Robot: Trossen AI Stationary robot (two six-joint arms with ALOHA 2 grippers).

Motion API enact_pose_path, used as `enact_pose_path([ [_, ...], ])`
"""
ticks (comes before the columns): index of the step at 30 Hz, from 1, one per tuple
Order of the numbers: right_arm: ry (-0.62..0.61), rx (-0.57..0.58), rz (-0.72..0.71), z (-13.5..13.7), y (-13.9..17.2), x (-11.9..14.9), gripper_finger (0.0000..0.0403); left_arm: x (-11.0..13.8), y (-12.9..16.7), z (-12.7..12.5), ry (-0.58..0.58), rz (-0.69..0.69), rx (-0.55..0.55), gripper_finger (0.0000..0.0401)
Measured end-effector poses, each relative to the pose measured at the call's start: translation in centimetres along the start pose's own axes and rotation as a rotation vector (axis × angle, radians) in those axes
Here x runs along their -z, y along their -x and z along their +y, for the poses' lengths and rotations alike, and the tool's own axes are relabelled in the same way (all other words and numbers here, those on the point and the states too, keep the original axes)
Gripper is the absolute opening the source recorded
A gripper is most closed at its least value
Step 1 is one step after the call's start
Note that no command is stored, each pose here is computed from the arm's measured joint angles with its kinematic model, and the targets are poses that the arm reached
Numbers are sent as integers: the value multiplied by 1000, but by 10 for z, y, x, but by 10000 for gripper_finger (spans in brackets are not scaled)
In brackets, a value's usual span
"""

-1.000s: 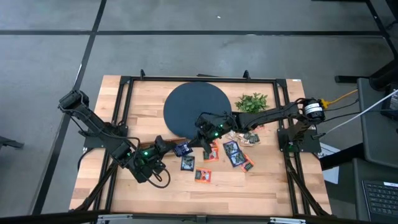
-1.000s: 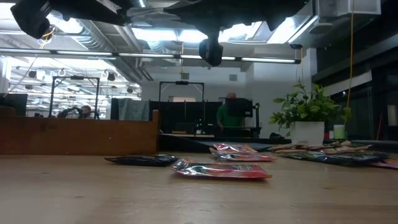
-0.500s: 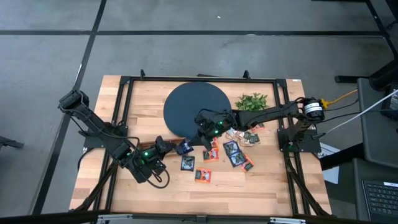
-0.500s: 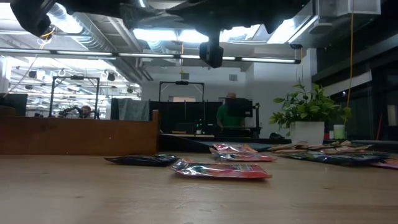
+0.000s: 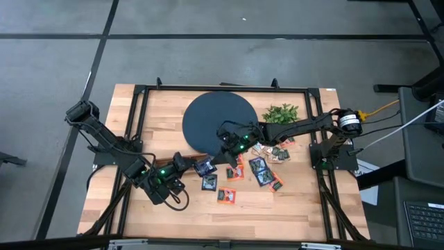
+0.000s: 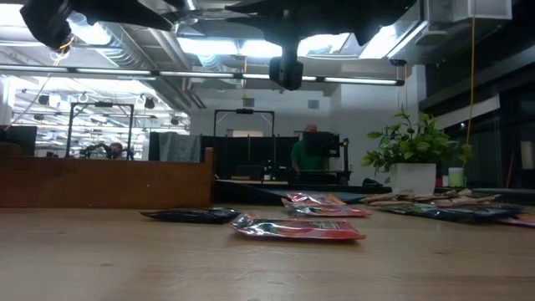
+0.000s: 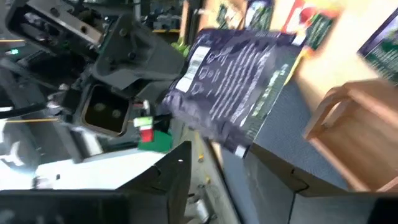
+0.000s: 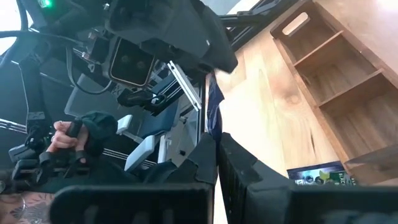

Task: Pick & Place Tea
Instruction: Put the blue tea bag into the middle section of the wooden organizer

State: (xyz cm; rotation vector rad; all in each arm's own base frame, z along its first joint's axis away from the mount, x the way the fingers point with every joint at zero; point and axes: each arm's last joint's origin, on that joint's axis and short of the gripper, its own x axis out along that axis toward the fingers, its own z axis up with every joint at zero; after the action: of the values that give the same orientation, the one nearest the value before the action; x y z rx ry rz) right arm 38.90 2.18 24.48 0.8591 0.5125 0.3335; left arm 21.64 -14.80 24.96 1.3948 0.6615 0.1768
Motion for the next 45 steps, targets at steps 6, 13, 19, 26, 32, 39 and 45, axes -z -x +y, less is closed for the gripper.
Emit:
enact_pose_path([
  [6,0,-9,-10,-2,2,-3,9,-1,0,-1,-22,-32,31,161],
  [13,-26,1,-32,-7,6,-10,10,-2,0,-1,-19,-52,49,153],
  [19,-26,-9,-34,-7,7,-11,10,-2,0,-1,-16,-54,48,134],
  [26,-28,-18,-26,-7,7,-11,9,-2,0,-1,-15,-64,59,97],
  [32,-45,-81,-35,-2,7,-14,10,-2,0,-2,-17,-82,80,85],
  [39,-44,-82,-36,-2,7,-14,10,1,-6,1,-32,-41,59,106],
  [45,-45,-83,-31,-2,7,-14,10,2,-9,2,-25,-49,77,124],
])
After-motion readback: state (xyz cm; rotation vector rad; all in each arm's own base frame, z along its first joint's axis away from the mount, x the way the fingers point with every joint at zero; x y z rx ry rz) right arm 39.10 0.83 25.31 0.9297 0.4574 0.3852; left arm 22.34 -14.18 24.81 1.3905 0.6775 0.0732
